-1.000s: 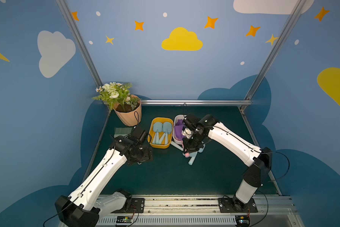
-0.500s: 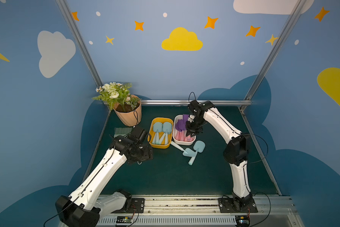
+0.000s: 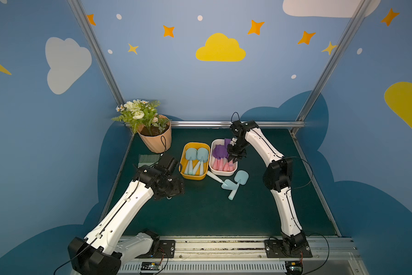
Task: Sort the small shovels by color and place them into the storage box
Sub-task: Place the shovel in the storage box.
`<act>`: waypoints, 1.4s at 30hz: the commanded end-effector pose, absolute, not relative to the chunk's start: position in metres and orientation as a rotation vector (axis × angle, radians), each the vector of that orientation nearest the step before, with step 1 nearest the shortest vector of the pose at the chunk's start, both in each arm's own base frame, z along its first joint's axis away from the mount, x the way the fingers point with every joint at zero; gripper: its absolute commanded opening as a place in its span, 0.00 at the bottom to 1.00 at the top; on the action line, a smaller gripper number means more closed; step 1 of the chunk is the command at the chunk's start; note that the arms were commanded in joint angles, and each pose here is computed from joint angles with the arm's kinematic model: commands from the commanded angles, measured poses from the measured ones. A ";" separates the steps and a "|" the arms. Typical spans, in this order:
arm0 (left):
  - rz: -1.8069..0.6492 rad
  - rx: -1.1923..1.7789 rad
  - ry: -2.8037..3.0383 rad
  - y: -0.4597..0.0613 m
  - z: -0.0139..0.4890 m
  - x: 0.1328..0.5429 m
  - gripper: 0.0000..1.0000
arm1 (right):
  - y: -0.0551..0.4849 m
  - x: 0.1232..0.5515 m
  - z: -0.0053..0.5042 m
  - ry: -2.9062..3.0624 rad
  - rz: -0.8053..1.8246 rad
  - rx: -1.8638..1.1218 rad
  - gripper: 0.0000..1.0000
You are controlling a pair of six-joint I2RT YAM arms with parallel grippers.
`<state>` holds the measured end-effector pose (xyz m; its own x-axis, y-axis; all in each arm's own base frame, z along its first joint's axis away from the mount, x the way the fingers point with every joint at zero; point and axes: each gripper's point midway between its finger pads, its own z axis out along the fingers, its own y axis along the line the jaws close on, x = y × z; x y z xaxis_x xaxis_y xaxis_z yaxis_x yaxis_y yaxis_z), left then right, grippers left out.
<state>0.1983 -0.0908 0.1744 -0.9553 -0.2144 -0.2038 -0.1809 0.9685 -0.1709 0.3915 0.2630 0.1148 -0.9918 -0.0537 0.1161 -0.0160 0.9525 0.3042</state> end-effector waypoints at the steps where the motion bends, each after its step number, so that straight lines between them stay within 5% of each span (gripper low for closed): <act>1: -0.234 -0.280 2.896 -0.090 0.175 0.196 0.89 | 0.262 0.389 0.114 -2.961 -0.462 0.074 0.00; 42: -0.260 -0.301 2.899 -0.084 0.169 0.196 0.90 | 0.265 0.392 0.061 -2.915 -0.342 0.069 0.02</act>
